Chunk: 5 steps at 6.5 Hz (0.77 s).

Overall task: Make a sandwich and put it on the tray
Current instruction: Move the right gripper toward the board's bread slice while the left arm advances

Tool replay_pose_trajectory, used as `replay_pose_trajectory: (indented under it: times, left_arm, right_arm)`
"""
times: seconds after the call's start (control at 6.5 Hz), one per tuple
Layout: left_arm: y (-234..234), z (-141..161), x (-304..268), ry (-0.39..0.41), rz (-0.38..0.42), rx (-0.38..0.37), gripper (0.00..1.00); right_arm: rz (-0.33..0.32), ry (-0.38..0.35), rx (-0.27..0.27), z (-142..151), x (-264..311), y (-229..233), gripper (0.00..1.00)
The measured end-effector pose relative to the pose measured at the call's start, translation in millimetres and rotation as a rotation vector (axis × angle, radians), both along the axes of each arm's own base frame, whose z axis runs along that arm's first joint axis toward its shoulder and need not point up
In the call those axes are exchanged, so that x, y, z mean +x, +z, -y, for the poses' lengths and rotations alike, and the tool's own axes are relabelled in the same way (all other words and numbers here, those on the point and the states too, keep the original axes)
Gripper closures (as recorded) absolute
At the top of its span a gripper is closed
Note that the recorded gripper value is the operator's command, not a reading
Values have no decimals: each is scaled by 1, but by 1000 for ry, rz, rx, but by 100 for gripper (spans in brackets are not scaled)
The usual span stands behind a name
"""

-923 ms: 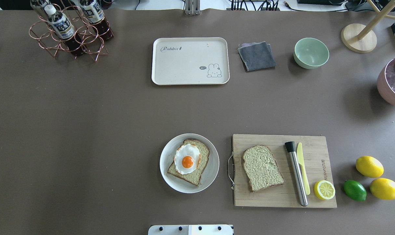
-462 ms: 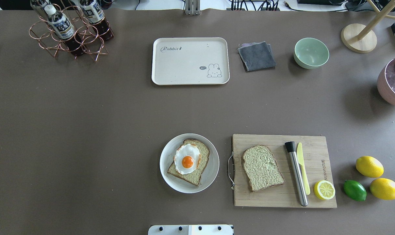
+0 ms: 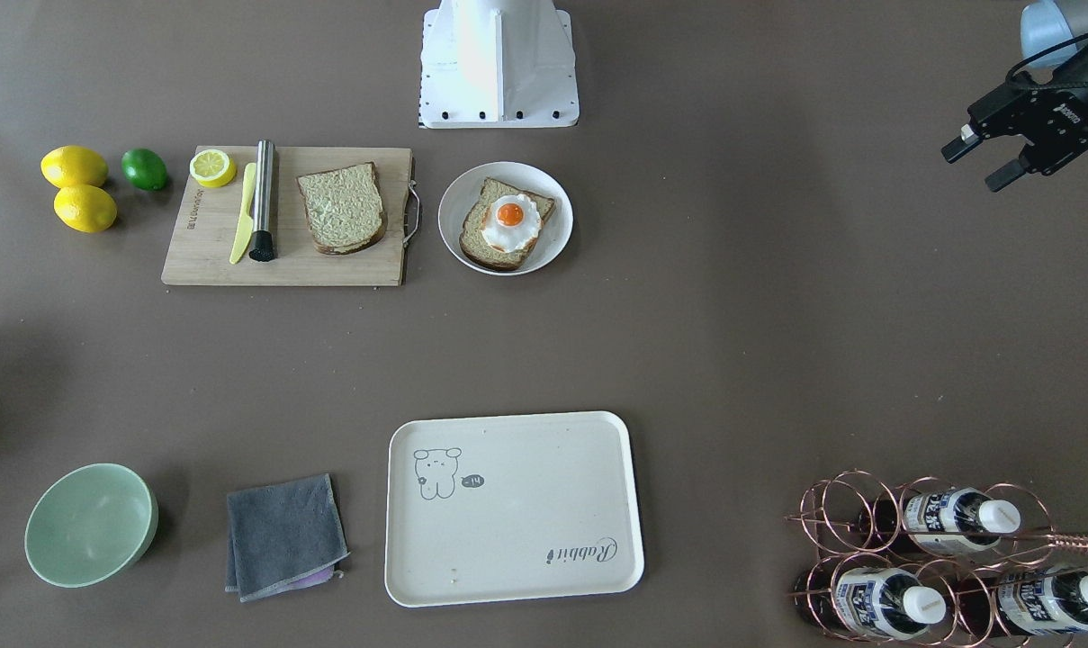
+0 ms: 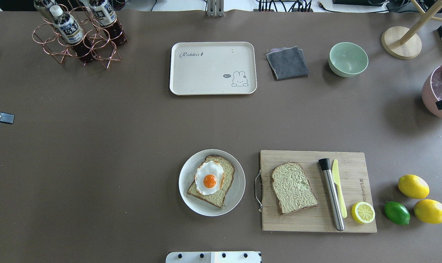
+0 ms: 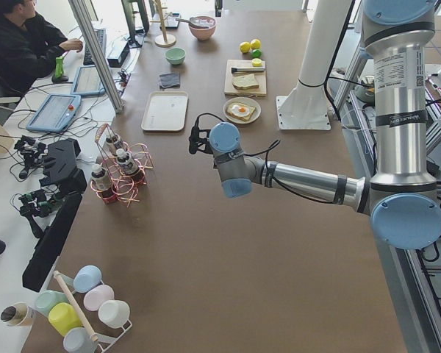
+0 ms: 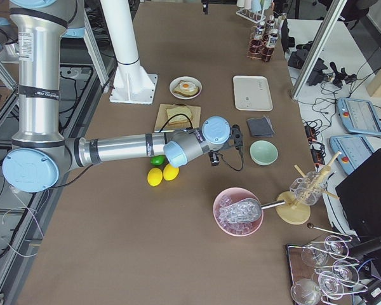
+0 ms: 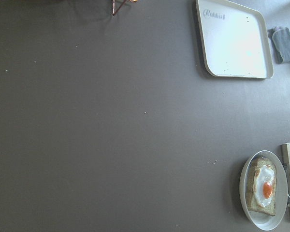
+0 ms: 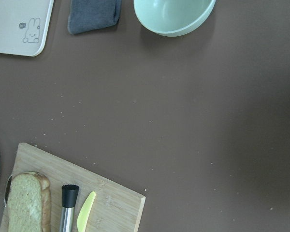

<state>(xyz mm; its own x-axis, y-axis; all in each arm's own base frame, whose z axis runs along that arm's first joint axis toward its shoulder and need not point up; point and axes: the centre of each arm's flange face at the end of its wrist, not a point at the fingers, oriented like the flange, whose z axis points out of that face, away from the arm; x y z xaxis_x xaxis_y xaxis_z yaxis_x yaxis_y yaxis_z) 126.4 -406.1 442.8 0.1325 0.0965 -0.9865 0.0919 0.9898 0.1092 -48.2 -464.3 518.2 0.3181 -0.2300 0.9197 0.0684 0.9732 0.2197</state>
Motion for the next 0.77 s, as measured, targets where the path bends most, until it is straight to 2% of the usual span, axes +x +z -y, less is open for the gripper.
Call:
replay_pose_trajectory:
  times: [0.31, 0.77]
  left_arm:
    - [-18, 5, 23, 19, -69, -37, 2]
    - [-28, 9, 42, 24, -92, -62, 2]
  right_arm:
    - [69, -41, 27, 11, -6, -23, 0]
    - [158, -97, 41, 22, -12, -48, 0]
